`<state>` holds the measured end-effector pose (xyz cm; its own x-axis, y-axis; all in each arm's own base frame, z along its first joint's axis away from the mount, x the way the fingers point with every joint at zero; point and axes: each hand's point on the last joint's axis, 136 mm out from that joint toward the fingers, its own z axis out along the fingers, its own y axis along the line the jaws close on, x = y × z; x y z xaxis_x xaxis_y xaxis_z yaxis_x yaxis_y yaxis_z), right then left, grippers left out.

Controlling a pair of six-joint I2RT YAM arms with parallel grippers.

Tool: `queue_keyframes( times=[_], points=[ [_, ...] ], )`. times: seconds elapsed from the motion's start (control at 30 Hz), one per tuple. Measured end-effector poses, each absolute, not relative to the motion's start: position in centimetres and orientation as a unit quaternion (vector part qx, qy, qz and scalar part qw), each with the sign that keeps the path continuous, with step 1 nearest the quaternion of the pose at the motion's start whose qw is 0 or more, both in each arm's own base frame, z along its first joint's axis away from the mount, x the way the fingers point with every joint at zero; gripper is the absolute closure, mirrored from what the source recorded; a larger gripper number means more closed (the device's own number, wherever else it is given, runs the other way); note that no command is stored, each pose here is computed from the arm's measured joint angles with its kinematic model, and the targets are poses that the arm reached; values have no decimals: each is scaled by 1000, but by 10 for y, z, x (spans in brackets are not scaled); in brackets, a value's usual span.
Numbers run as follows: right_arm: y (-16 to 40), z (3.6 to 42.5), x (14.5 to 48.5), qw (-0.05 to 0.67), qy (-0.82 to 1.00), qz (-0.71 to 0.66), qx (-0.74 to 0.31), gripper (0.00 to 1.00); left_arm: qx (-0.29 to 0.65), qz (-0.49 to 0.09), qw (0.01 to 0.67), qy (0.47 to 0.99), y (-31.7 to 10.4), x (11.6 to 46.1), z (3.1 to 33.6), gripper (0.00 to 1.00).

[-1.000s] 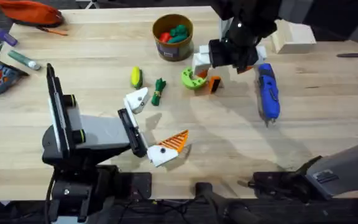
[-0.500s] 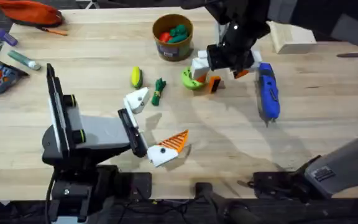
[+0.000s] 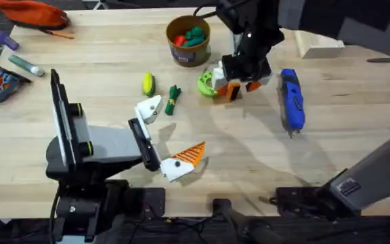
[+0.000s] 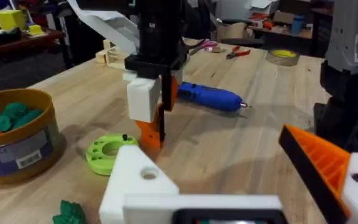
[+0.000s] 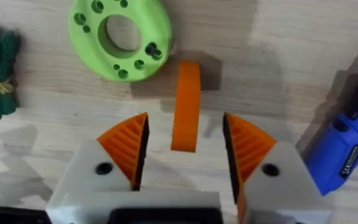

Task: Pick up the gripper from the table and insert it into the empty holder that is missing its gripper. Then pick up a screw, insert it into the mounting hole, and use the screwdriver to tighten it. Finally, clean up the table by picking up the vegetable and placing it into the bucket.

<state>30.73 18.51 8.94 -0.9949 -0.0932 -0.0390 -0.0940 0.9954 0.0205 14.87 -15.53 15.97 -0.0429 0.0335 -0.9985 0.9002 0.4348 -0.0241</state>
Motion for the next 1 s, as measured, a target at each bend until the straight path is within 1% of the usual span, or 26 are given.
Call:
queue_keyframes(
  times=[0.13, 0.33, 0.47, 0.73, 1.0],
  points=[
    [183, 89, 309, 19, 999, 13, -43, 395, 378, -374, 579, 618, -155, 149, 160, 15],
    [184, 90, 313, 26, 999, 16, -41, 413, 378, -374, 579, 618, -155, 149, 160, 15],
    [184, 90, 313, 26, 999, 16, -41, 468, 378, -374, 579, 618, -155, 149, 160, 15],
    [184, 90, 314, 28, 999, 17, -41, 642, 378, -374, 579, 618, -155, 149, 160, 16],
    [186, 90, 316, 32, 998, 20, -41, 787, 379, -375, 579, 617, -155, 148, 160, 14]
  ],
)
